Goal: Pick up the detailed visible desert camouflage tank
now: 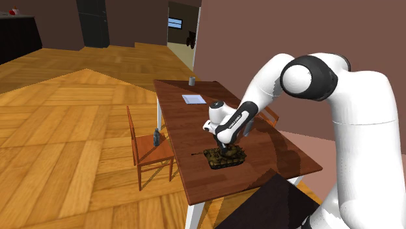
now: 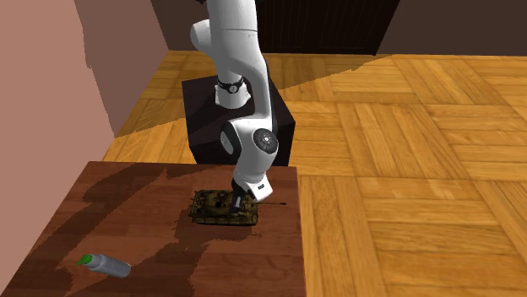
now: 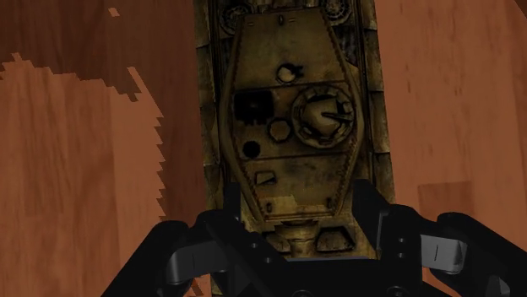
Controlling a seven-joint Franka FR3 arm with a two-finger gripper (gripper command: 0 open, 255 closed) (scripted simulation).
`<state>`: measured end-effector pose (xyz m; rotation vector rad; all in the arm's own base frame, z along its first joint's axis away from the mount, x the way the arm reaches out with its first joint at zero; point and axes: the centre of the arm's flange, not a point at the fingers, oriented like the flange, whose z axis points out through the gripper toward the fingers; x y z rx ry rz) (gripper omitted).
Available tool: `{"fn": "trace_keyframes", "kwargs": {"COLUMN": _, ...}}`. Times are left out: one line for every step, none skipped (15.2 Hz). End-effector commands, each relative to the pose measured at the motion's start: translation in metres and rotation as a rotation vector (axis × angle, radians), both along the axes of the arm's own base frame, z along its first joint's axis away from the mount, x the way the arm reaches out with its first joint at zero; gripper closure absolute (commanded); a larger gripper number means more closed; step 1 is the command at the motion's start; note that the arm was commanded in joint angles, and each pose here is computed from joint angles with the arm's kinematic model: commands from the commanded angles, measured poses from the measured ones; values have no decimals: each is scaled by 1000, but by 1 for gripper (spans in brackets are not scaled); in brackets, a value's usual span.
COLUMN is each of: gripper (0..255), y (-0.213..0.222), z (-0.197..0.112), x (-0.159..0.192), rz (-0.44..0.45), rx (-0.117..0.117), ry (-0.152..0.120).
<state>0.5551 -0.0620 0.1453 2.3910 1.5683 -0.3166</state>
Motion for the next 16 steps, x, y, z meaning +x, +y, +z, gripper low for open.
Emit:
{"fn": "trace_keyframes", "kwargs": {"gripper": 255, "y": 0, "z": 8, "x": 0, "rz": 0, "rx": 0, "ry": 0}}
{"fn": "trace_keyframes", "kwargs": {"gripper": 255, "y": 0, "z": 13, "x": 0, "rz": 0, "rx": 0, "ry": 0}}
{"fn": "trace_keyframes", "kwargs": {"gripper": 255, "y": 0, "z": 18, "x": 0, "rz": 0, "rx": 0, "ry": 0}}
{"fn": "trace_keyframes", "kwargs": {"gripper": 255, "y": 0, "z": 24, "x": 0, "rz": 0, "rx": 0, "ry": 0}}
{"fn": "trace_keyframes", "kwargs": {"gripper": 255, "y": 0, "z": 29, "x": 0, "rz": 0, "rx": 0, "ry": 0}}
{"fn": "trace_keyframes", "kwargs": {"gripper": 255, "y": 0, "z": 34, "x": 0, "rz": 0, "rx": 0, "ry": 0}}
{"fn": "trace_keyframes", "kwargs": {"gripper": 255, "y": 0, "z": 40, "x": 0, "rz": 0, "rx": 0, "ry": 0}}
{"fn": "trace_keyframes", "kwargs": {"gripper": 255, "y": 0, "z": 45, "x": 0, "rz": 0, "rx": 0, "ry": 0}}
{"fn": "trace_keyframes", "kwargs": {"gripper": 255, "y": 0, "z": 50, "x": 0, "rz": 0, "rx": 0, "ry": 0}}
{"fn": "trace_keyframes", "kwargs": {"gripper": 255, "y": 0, "z": 55, "x": 0, "rz": 0, "rx": 0, "ry": 0}}
{"fn": "trace_keyframes", "kwargs": {"gripper": 255, "y": 0, "z": 61, "x": 0, "rz": 0, "rx": 0, "ry": 0}}
{"fn": "trace_keyframes", "kwargs": {"gripper": 255, "y": 0, "z": 66, "x": 0, "rz": 0, "rx": 0, "ry": 0}}
{"fn": "trace_keyframes", "kwargs": {"gripper": 255, "y": 0, "z": 71, "x": 0, "rz": 0, "rx": 0, "ry": 0}}
{"fn": "trace_keyframes", "kwargs": {"gripper": 255, "y": 0, "z": 77, "x": 0, "rz": 0, "rx": 0, "ry": 0}}
{"fn": "trace_keyframes", "kwargs": {"gripper": 255, "y": 0, "z": 77, "x": 0, "rz": 0, "rx": 0, "ry": 0}}
{"fn": "trace_keyframes", "kwargs": {"gripper": 255, "y": 0, "z": 77, "x": 0, "rz": 0, "rx": 0, "ry": 0}}
